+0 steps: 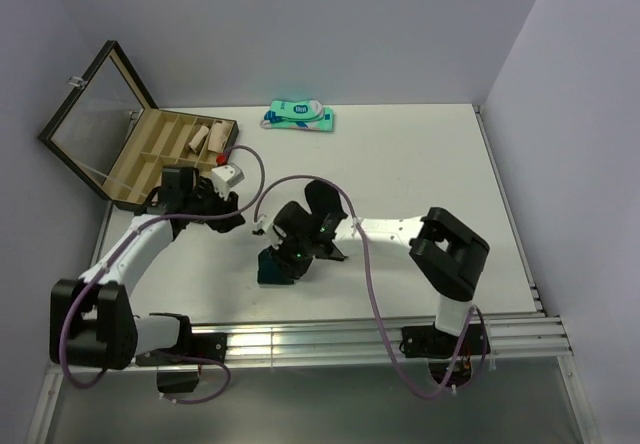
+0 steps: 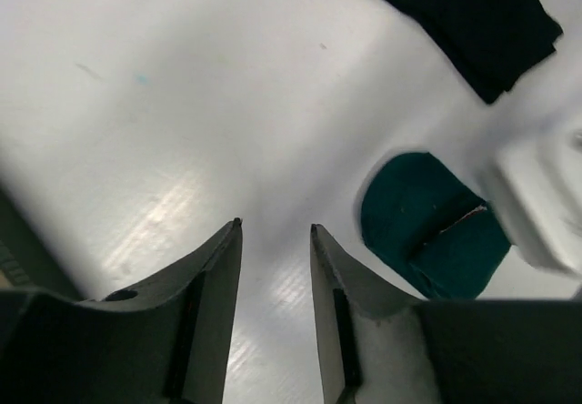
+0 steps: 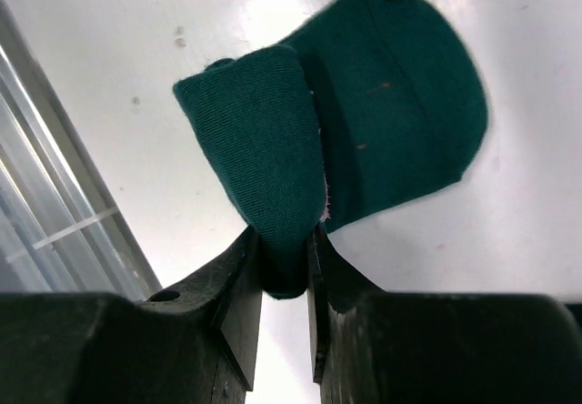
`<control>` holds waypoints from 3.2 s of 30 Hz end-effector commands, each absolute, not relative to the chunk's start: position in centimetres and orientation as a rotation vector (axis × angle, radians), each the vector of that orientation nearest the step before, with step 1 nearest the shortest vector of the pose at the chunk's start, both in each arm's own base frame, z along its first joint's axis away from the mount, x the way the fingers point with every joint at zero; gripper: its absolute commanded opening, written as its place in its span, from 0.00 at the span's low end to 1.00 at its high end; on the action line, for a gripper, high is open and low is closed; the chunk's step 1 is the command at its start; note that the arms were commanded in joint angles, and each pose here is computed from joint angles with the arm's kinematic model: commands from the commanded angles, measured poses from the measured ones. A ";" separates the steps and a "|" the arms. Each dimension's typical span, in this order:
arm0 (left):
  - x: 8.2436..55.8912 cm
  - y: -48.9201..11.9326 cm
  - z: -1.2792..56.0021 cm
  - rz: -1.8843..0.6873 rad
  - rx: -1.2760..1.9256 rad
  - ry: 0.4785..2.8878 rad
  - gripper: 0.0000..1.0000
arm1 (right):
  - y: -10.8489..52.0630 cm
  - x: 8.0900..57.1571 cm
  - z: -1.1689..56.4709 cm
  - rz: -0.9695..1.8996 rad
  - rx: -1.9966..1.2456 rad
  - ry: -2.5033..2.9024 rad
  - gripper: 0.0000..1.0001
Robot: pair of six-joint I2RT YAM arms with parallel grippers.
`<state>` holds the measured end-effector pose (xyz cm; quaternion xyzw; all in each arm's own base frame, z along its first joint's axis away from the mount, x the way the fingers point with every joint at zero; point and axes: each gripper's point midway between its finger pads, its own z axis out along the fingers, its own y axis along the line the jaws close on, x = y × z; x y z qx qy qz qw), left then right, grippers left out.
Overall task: Roll the socks
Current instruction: Roll the sock at the center of the board.
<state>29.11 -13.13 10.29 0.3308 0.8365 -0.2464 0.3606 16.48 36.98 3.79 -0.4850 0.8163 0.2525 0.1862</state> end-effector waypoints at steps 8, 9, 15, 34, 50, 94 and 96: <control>29.1 -11.7 15.0 -0.461 0.947 1.913 0.45 | 38.0 18.2 3.8 1.053 -1.483 2.524 0.13; 28.5 -11.8 14.7 -0.469 0.977 1.905 0.46 | 38.2 18.0 3.7 1.090 -1.488 2.542 0.13; 25.0 -12.8 11.9 -0.400 1.217 1.843 0.49 | 38.8 18.1 2.9 1.221 -1.498 2.610 0.13; 18.4 -18.3 5.7 -0.275 1.637 1.629 0.58 | 38.3 18.6 1.5 1.260 -1.465 2.689 0.13; 17.5 -19.9 3.4 -0.255 1.678 1.626 0.53 | 38.4 18.2 1.3 1.296 -1.471 2.697 0.13; 13.8 -19.0 1.9 -0.956 1.923 2.058 0.00 | 25.3 26.6 14.8 0.883 -0.334 2.107 0.45; 14.1 -18.8 2.3 -1.016 1.910 2.108 0.00 | 25.2 26.0 15.3 0.881 -0.351 2.068 0.45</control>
